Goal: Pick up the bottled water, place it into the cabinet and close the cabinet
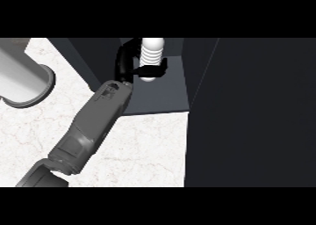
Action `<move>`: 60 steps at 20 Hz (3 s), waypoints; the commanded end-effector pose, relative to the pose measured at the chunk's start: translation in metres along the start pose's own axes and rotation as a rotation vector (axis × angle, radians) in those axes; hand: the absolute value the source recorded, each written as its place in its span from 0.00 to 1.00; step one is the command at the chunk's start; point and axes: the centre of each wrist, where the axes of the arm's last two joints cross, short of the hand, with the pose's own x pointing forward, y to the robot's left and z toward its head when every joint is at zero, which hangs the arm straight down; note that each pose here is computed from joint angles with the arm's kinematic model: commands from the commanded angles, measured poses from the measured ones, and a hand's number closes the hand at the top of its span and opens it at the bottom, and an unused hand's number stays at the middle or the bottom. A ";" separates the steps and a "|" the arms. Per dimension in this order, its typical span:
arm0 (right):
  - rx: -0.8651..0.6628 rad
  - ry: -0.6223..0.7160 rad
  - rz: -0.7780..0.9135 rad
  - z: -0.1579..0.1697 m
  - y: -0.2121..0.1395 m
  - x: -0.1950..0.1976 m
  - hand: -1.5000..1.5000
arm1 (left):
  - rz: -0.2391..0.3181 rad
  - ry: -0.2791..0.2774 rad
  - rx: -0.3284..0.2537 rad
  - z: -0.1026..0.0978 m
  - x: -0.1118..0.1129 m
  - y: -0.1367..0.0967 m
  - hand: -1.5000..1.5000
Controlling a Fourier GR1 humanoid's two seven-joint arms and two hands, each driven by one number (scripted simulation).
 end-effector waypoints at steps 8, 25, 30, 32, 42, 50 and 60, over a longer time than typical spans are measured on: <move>0.009 -0.021 0.003 -0.007 0.008 0.003 0.00 | -0.136 0.005 0.090 -0.003 -0.027 0.016 0.00; 0.008 -0.008 0.016 0.006 0.003 -0.004 0.00 | 0.045 -0.065 0.041 -0.016 -0.030 0.045 0.00; 0.003 -0.029 0.019 0.002 0.010 0.011 0.00 | 0.236 -0.132 0.002 -0.015 -0.025 0.040 0.00; -0.011 -0.028 0.027 0.004 0.002 -0.001 0.00 | 0.255 -0.166 -0.014 -0.020 -0.017 0.040 0.00; -0.059 -0.008 0.031 0.010 -0.002 0.010 0.00 | 0.401 -0.193 -0.129 0.010 -0.032 0.015 0.00; -0.066 -0.010 0.041 0.019 0.014 0.018 0.00 | 0.496 -0.174 -0.199 0.032 -0.047 0.014 0.00; -0.093 -0.005 0.026 0.025 0.018 0.016 0.00 | 0.610 -0.182 -0.231 0.072 -0.024 0.010 0.00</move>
